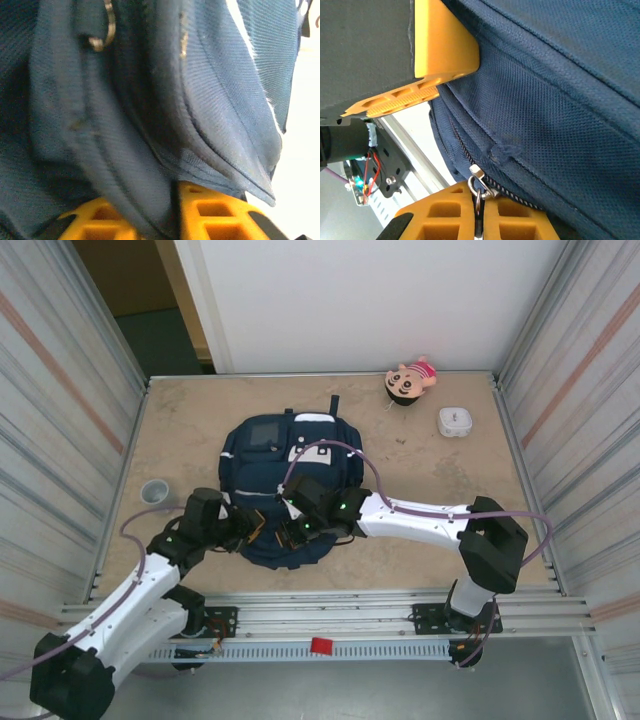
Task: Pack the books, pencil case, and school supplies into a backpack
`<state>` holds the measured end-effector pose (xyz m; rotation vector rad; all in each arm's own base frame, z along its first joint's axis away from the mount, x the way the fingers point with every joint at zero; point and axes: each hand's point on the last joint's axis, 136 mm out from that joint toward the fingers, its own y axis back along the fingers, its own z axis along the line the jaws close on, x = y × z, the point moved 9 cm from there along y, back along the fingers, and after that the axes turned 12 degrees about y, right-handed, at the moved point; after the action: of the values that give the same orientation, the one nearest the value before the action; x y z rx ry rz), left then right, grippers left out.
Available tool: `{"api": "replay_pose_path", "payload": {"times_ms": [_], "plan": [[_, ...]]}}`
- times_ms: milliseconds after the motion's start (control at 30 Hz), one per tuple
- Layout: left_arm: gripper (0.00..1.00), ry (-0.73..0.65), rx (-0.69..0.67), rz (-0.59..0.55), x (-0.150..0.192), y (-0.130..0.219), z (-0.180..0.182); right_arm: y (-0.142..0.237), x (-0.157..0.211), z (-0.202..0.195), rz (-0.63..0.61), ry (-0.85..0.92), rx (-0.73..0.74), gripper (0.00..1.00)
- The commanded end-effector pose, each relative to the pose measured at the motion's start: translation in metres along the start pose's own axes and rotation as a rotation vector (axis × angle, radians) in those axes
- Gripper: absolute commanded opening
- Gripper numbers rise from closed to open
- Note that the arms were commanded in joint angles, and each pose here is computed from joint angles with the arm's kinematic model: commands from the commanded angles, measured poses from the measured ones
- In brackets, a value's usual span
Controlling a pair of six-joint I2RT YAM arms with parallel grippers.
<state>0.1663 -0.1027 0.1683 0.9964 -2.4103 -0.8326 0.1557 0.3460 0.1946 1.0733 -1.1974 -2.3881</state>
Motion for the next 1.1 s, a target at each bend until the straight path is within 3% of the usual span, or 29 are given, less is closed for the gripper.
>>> {"api": "replay_pose_path", "payload": {"times_ms": [0, 100, 300, 467, 533, 600, 633, 800, 933, 1067], "plan": [[0.07, -0.092, -0.042, -0.100, -0.012, 0.009, -0.007, 0.030, 0.001, -0.007, -0.045, 0.032, -0.013, 0.00], [0.00, -0.106, -0.060, -0.100, -0.021, 0.016, -0.006, 0.047, 0.010, -0.035, -0.039, -0.007, 0.035, 0.00], [0.00, -0.128, -0.087, -0.122, -0.030, 0.033, 0.001, 0.080, 0.021, -0.090, -0.053, -0.088, 0.100, 0.00], [0.01, -0.154, -0.060, -0.092, -0.028, 0.033, -0.002, 0.088, 0.016, -0.100, -0.073, -0.088, 0.069, 0.00], [0.11, -0.169, -0.038, -0.083, -0.027, 0.033, -0.006, 0.086, 0.013, -0.095, -0.084, -0.075, 0.035, 0.00], [0.32, -0.210, -0.022, -0.097, -0.026, 0.037, -0.012, 0.082, 0.010, -0.092, -0.095, -0.065, 0.006, 0.00], [0.37, -0.234, -0.011, -0.107, -0.026, 0.039, -0.016, 0.081, 0.008, -0.090, -0.100, -0.063, -0.002, 0.00], [0.66, -0.509, 0.077, -0.193, -0.022, 0.061, -0.045, 0.076, 0.002, -0.087, -0.111, -0.054, -0.033, 0.00], [0.74, -0.864, 0.170, -0.250, -0.016, 0.077, -0.066, 0.078, 0.000, -0.085, -0.123, -0.056, -0.042, 0.01], [0.76, -1.237, 0.242, -0.210, -0.003, 0.079, -0.076, 0.083, 0.004, -0.086, -0.133, -0.076, -0.029, 0.38]]}}
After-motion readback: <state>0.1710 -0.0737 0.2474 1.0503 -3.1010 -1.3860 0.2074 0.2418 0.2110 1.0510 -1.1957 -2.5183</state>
